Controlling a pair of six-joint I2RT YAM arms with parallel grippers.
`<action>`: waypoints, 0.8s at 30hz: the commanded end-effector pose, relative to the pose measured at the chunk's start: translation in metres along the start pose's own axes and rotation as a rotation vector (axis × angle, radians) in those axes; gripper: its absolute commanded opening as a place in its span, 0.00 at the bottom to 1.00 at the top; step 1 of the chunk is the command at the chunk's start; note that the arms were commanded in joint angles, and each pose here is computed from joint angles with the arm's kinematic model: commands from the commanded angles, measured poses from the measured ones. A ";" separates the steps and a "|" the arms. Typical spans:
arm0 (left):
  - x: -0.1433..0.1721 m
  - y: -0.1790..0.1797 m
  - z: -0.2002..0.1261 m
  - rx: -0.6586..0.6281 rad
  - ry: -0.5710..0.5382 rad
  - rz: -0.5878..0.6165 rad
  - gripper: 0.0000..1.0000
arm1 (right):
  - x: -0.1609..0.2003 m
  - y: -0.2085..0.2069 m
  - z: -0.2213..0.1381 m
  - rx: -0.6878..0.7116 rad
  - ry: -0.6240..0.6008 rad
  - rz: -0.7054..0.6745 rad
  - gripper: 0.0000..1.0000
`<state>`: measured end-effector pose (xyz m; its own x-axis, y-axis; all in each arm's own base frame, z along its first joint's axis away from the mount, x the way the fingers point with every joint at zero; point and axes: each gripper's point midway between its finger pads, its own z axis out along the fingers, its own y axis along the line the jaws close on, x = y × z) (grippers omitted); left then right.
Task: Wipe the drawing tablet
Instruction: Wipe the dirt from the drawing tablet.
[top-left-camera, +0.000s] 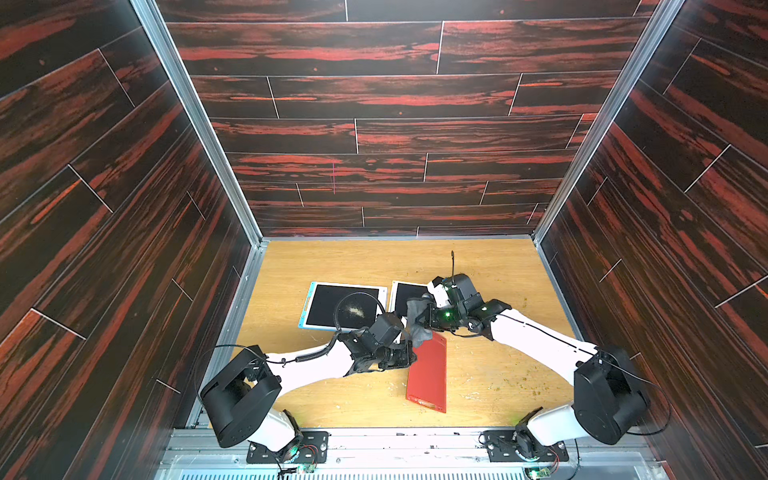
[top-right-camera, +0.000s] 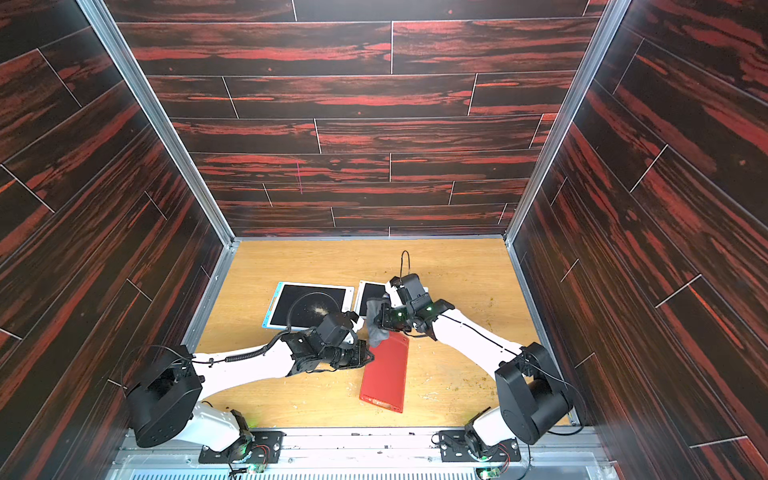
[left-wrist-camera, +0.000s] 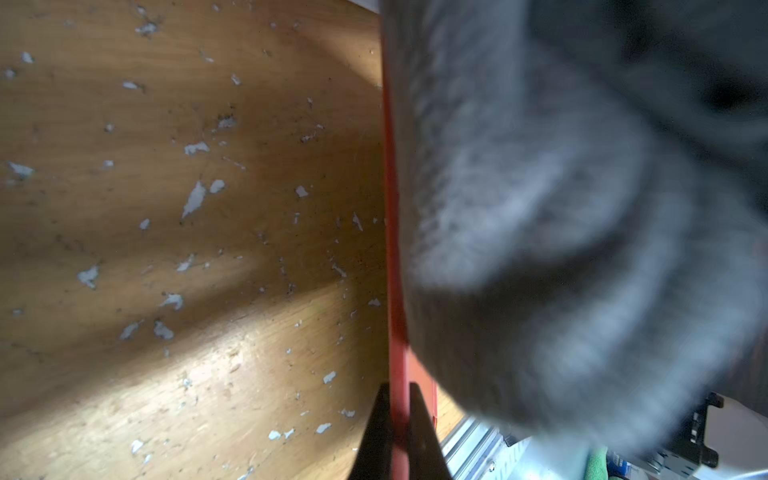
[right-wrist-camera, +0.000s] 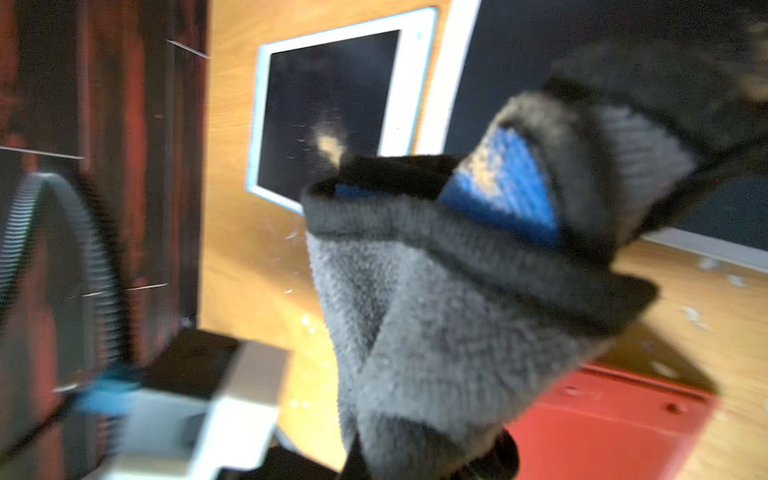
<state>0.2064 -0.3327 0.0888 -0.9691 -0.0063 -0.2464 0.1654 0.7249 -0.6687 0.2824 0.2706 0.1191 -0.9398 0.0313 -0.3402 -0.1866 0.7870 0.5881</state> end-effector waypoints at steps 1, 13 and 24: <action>0.005 0.004 0.000 -0.033 0.012 0.033 0.00 | 0.038 -0.072 0.011 0.238 0.069 0.023 0.00; 0.003 0.003 0.001 -0.036 0.008 0.034 0.00 | 0.095 -0.122 -0.007 0.399 0.116 0.006 0.00; 0.000 0.001 0.001 -0.035 0.002 0.037 0.00 | 0.191 -0.059 -0.008 0.202 0.398 -0.074 0.00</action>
<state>0.2055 -0.3319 0.0876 -0.9707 -0.0026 -0.2404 0.1613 0.7346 -0.6590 0.1713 0.2103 0.0343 -0.9594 -0.1582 -0.2337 -0.2226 0.9331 0.2823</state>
